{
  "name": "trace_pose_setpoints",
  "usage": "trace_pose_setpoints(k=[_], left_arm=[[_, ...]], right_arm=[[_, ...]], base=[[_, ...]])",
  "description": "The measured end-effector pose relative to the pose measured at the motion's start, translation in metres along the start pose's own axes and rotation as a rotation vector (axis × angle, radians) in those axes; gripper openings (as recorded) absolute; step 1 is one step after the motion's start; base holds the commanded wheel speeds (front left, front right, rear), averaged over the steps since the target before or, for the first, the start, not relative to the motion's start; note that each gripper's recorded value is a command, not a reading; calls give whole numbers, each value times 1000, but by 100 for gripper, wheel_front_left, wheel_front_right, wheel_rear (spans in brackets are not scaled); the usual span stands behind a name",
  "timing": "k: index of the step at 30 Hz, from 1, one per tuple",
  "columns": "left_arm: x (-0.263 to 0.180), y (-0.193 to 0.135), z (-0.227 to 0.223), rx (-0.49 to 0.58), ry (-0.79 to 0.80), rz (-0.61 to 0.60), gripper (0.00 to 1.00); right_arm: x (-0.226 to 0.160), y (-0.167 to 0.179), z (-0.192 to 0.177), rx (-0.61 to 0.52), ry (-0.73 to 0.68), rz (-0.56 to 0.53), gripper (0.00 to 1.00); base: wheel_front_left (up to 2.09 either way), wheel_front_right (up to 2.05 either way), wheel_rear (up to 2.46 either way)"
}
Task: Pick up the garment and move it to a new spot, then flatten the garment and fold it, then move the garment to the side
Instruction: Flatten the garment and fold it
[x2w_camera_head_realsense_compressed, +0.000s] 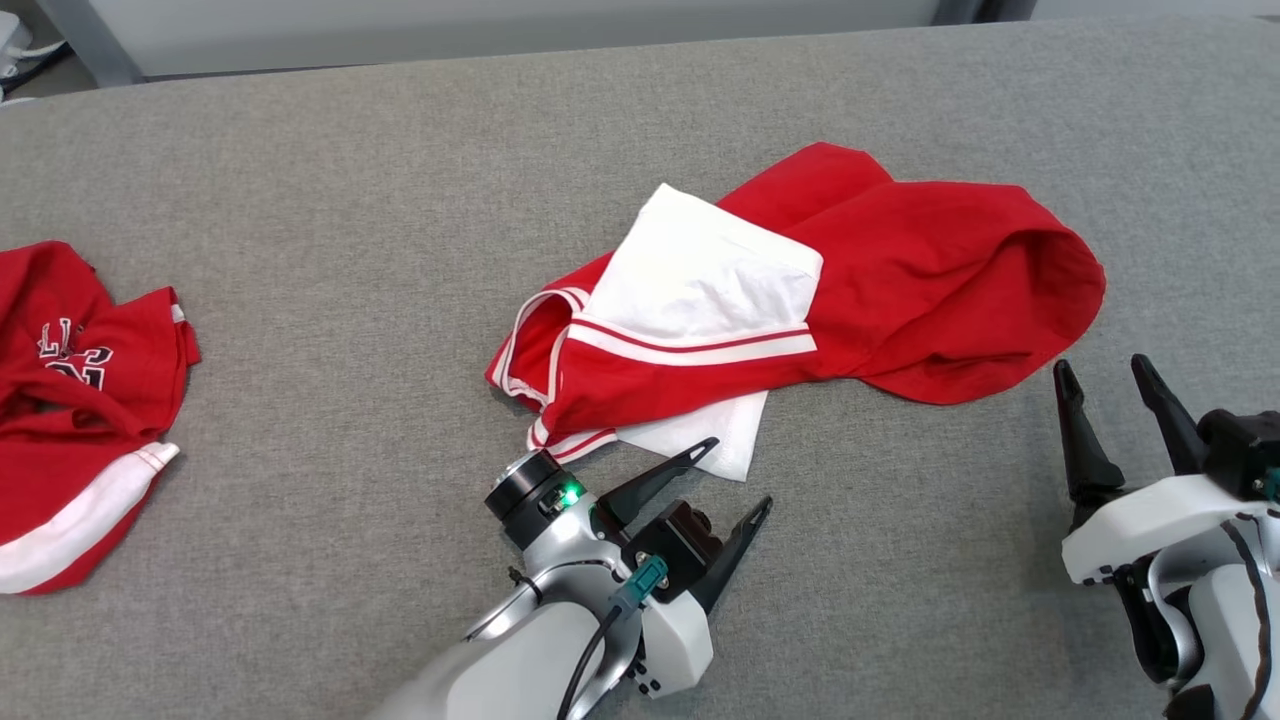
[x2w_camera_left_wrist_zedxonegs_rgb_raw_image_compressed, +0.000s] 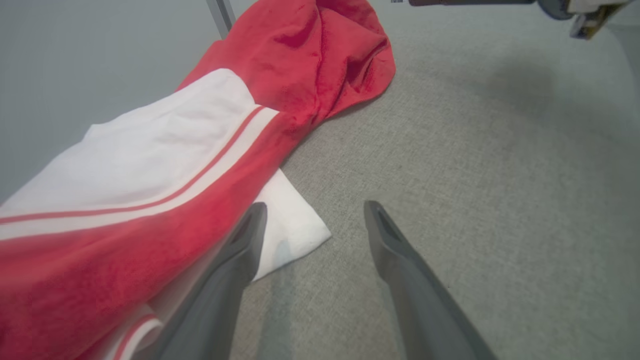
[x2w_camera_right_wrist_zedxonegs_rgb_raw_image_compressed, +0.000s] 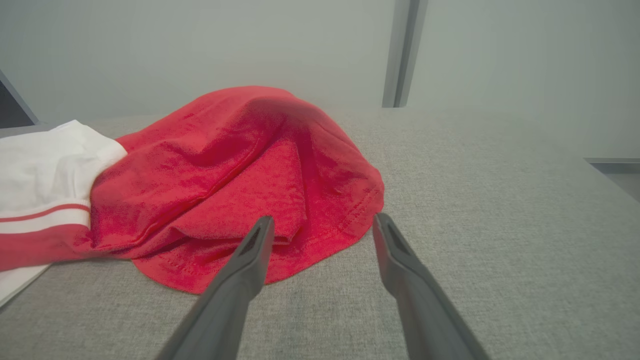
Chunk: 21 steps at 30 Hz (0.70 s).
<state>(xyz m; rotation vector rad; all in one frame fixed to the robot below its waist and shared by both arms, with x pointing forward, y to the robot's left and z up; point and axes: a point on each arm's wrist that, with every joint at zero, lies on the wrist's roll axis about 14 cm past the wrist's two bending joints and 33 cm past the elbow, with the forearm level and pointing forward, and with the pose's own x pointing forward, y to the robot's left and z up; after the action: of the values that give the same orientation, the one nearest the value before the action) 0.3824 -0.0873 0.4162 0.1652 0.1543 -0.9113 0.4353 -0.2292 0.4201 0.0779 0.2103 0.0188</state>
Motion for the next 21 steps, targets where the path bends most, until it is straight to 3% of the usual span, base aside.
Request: trace_pose_setpoints(k=[19,20,21], left_arm=[[18,0,-30,-12,110,-40,100],[17,-1,-30,-12,112,-40,84],[17,-1,-30,-15,111,-40,0]], right_arm=[[-29,-7,-8,34,41,-42,100],[-29,-7,-8,34,39,-41,100],[-29,-6,-7,34,38,-39,100]], base=[[0,0,0],[0,0,0],[0,0,0]])
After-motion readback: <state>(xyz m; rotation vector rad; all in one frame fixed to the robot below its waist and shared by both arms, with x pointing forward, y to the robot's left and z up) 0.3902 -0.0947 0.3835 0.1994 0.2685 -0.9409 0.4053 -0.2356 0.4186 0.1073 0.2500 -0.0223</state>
